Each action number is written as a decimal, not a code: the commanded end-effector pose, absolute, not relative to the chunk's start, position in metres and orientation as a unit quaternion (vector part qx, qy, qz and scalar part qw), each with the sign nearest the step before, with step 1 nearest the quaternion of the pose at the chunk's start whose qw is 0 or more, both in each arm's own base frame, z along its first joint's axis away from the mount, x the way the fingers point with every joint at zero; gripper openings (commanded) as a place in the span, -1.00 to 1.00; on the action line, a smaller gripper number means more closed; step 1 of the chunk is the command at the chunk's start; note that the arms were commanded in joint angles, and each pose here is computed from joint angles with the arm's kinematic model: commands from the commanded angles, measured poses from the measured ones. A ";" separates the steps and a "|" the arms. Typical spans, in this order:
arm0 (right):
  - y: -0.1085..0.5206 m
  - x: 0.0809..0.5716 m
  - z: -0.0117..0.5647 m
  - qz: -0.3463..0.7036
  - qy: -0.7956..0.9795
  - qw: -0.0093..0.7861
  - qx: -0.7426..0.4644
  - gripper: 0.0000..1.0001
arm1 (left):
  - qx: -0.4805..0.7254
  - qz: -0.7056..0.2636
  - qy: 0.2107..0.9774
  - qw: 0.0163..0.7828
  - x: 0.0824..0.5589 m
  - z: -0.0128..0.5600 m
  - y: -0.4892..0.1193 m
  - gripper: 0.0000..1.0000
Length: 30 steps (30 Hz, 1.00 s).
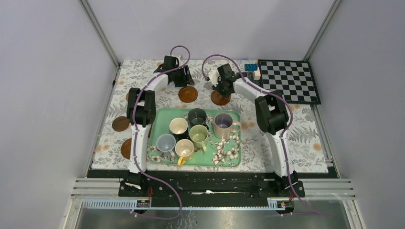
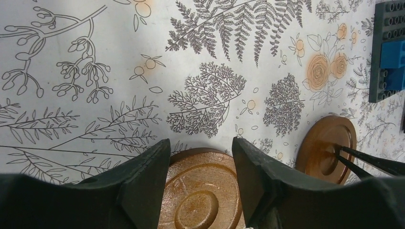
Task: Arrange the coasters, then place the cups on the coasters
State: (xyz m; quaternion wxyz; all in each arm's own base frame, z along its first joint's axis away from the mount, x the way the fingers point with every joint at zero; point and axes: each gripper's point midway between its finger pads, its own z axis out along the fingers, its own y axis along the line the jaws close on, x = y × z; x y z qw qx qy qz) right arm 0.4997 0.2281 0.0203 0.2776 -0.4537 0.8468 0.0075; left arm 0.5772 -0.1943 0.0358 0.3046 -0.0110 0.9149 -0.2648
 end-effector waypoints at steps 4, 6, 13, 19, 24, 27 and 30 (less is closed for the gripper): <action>0.204 0.495 0.025 -0.023 0.857 0.258 -0.446 -0.58 | -0.010 -0.231 0.928 0.293 0.560 0.032 -0.165 0.30; 0.202 0.500 0.027 -0.026 0.859 0.261 -0.439 -0.58 | -0.015 -0.219 0.929 0.298 0.554 0.039 -0.146 0.36; 0.192 0.511 0.028 -0.037 0.865 0.265 -0.425 -0.57 | 0.020 -0.192 0.940 0.282 0.521 0.027 -0.124 0.39; 0.194 0.511 0.031 -0.029 0.862 0.266 -0.430 -0.51 | 0.025 -0.210 0.941 0.265 0.517 0.014 -0.146 0.33; 0.194 0.517 0.032 -0.037 0.860 0.272 -0.430 -0.49 | 0.032 -0.232 0.939 0.254 0.512 0.009 -0.174 0.24; 0.192 0.520 0.030 -0.046 0.862 0.269 -0.428 -0.48 | 0.020 -0.240 0.939 0.246 0.510 0.003 -0.184 0.18; 0.192 0.522 0.030 -0.046 0.862 0.270 -0.426 -0.47 | -0.009 -0.247 0.939 0.240 0.514 -0.003 -0.188 0.12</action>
